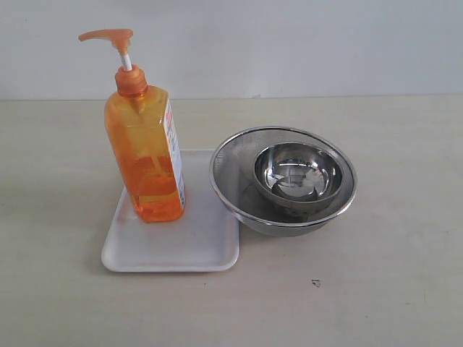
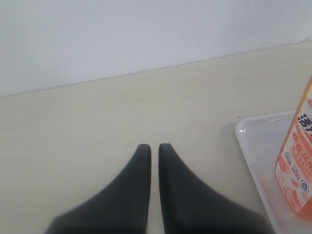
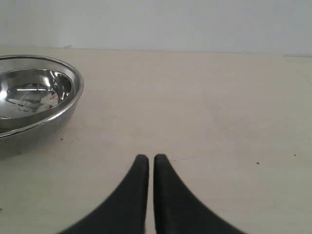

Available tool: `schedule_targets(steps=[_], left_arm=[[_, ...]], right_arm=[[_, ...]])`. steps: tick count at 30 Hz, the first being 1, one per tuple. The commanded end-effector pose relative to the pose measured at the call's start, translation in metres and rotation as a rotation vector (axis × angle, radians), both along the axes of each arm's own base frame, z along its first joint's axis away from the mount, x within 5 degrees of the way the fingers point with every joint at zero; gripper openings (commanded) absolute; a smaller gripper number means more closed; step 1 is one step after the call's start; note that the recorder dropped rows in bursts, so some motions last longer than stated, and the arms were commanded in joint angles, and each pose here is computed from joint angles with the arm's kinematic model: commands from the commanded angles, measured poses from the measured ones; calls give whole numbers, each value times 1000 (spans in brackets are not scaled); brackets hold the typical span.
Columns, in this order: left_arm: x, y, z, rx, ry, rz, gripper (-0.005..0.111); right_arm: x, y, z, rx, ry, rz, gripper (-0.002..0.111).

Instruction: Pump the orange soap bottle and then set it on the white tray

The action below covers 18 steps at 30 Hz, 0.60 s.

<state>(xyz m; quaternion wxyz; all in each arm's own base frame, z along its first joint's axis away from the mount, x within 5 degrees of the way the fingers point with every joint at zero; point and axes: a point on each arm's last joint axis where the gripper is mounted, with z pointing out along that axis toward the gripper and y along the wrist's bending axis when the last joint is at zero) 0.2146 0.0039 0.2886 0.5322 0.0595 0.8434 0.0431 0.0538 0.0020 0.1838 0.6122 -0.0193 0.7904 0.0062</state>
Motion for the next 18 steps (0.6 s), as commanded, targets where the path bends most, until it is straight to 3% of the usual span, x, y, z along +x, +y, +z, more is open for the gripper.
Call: schedule_targets(steps=[1,10,18], left_arm=[[-1,1,0,-11,-10,9,5],[-8,0,6,-11,-25,7,5],[-63,-2,26,-9,-166,2,5]], right_arm=[[0,0,-1,-6,-4,1,1],[0,0,-1,-6,-4,1,1],[0,0,-1,-6,-4,1,1]])
